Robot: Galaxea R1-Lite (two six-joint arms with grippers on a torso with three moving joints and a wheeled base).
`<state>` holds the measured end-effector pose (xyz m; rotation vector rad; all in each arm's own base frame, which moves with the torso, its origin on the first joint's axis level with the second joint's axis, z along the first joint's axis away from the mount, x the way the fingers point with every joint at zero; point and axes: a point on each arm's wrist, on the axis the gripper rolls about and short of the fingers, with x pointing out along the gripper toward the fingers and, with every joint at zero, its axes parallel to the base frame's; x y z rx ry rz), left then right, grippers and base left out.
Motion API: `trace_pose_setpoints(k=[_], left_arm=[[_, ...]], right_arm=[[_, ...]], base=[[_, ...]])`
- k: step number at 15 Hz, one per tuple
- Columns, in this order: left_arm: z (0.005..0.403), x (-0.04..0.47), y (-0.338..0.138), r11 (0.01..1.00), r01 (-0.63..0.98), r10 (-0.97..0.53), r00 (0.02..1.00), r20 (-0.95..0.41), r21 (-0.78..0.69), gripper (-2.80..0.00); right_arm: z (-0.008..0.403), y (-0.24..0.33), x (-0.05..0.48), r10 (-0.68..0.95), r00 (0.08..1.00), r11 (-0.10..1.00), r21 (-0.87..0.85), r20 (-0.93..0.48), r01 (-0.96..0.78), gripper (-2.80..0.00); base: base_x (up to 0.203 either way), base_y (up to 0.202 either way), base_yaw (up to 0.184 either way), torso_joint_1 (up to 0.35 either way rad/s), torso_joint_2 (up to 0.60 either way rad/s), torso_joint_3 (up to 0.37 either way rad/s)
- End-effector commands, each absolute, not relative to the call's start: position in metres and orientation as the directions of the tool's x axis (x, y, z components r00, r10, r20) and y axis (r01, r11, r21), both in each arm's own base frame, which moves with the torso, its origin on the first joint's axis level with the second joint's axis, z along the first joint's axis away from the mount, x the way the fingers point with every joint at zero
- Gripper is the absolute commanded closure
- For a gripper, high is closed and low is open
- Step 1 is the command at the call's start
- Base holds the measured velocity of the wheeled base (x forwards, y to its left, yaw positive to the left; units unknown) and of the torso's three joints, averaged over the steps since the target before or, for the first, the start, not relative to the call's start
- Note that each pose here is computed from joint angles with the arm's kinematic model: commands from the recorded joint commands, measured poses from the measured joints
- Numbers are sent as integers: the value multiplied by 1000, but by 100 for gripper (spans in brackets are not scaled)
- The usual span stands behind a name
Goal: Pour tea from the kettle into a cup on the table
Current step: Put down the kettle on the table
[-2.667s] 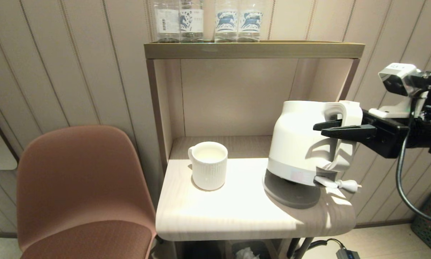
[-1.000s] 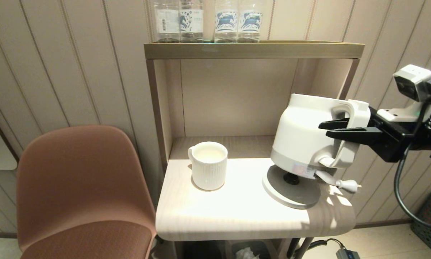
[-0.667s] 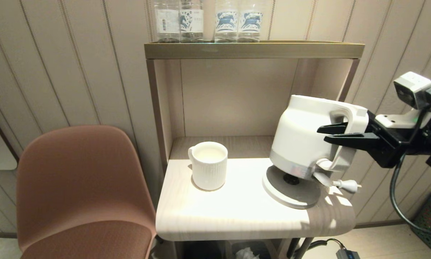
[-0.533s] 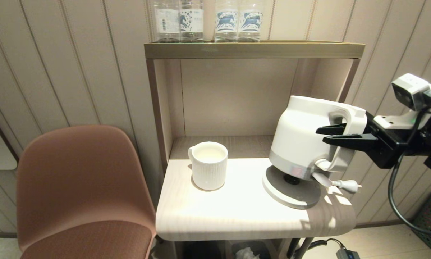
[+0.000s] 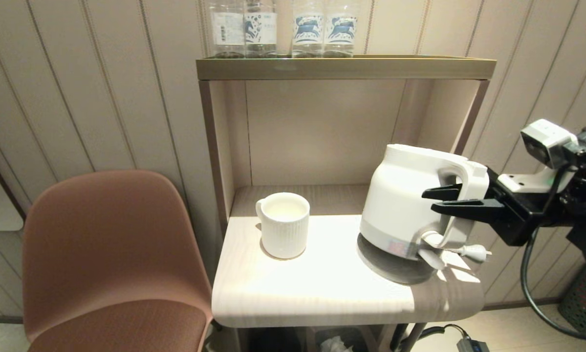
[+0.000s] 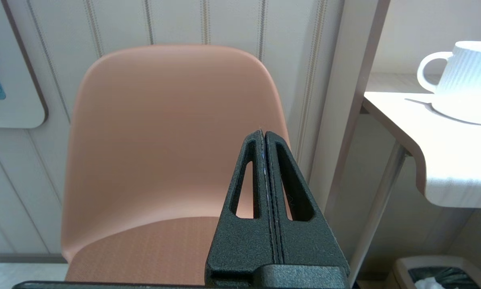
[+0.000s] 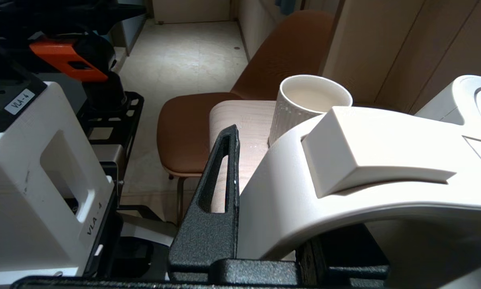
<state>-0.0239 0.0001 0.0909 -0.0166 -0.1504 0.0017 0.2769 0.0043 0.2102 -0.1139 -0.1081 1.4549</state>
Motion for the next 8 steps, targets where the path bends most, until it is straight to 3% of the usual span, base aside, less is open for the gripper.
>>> trace_pose_setpoints(k=[1, 8], left_arm=[[91, -24, 0, 1000, 0, 3, 988, 151, -17, 0], [91, -24, 0, 1000, -1, 4, 988, 151, -17, 0]], right_arm=[[204, 5, 277, 998, 64, 64, -128, 0, -990, 0], [196, 8, 276, 999, 54, 54, -99, 0, -994, 0]], base=[[0, 0, 0, 0, 0, 0], [0, 0, 0, 0, 0, 0]])
